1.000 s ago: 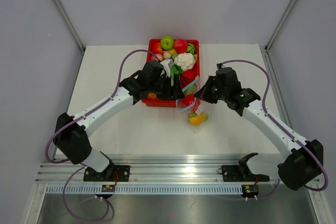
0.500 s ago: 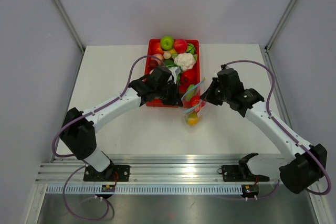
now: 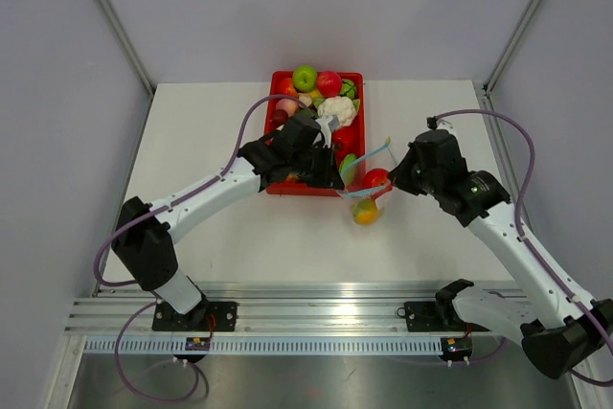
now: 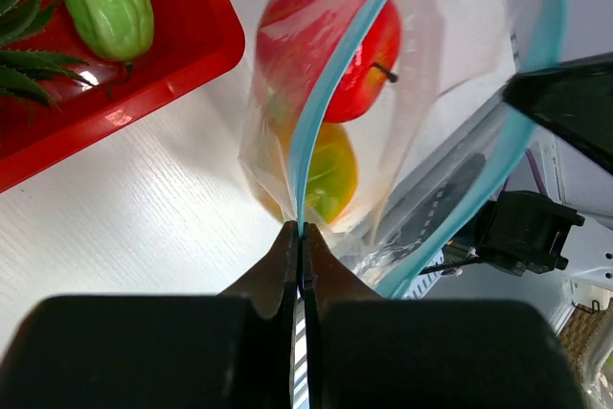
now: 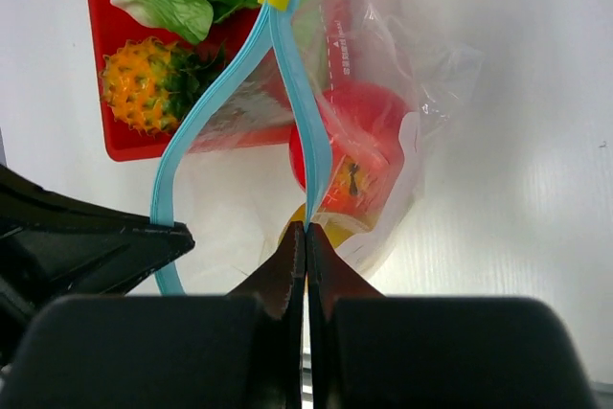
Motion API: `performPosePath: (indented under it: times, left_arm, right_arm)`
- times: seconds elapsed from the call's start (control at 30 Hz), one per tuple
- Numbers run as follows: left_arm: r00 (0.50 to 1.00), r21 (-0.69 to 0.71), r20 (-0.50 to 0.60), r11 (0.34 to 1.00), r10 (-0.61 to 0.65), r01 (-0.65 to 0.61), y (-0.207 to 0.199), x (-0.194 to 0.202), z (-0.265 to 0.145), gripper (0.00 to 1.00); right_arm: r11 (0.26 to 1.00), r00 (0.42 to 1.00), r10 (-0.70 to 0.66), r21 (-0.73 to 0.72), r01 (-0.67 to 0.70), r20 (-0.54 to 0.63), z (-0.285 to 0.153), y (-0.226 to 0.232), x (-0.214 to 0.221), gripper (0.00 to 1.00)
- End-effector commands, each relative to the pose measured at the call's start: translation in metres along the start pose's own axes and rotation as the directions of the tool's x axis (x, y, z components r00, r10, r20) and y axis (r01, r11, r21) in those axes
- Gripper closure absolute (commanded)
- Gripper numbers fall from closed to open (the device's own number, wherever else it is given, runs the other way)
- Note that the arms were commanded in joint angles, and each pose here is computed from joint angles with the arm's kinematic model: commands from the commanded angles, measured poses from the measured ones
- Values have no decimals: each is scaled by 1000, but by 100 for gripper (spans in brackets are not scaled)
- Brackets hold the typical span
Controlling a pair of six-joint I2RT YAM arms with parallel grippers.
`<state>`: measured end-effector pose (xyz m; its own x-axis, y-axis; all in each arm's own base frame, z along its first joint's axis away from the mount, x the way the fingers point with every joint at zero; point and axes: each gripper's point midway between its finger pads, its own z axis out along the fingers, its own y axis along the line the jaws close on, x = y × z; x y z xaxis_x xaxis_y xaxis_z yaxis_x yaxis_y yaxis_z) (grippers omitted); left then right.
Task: Place the food in the zip-top bag and seal the zipper
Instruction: Adjust the zipper food storage bag at the center of the board.
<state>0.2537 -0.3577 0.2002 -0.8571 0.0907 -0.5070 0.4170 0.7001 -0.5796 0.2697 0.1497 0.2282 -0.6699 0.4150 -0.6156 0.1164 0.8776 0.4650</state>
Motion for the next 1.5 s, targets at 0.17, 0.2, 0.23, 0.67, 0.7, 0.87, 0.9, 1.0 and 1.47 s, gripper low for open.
performPosePath:
  times: [0.17,0.2,0.23,0.67,0.7,0.87,0.9,1.0,1.47]
  left_arm:
    - [995,-24,97,1000,11,-9,-5,-24,-11,100]
    - [993,-43,117,999,8,-3,-2,-28,-13,100]
    - [991,-49,132,999,6,1,-2,-30,-15,100]
    - [995,43,87,998,-45,41,-18,-17,21,100]
    - [997,57,65,998,-42,38,-22,-13,23,100]
    - [1000,57,22,998,-22,21,-25,-10,29,100]
    - [1000,62,24,998,-18,16,-28,-12,26,100]
    - [998,91,63,996,14,-20,-43,-24,8,100]
    - [994,83,-110,997,5,4,-18,22,62,100]
  right_arm:
    - [993,998,-58,108,55,23,-25,-20,-10,100]
    - [995,998,-54,85,51,31,-31,-17,-12,100]
    - [998,998,-45,34,43,48,-42,-8,-15,100]
    - [981,987,-49,177,76,-155,-6,-60,53,100]
    - [983,988,-48,170,73,-146,-6,-57,51,100]
    - [989,995,-80,120,86,-57,-14,-32,14,100]
    - [989,994,-94,112,99,-47,-18,-28,9,100]
    - [992,995,-101,79,100,15,-32,-16,-11,100]
    - [969,986,-95,213,123,-136,17,-62,45,100]
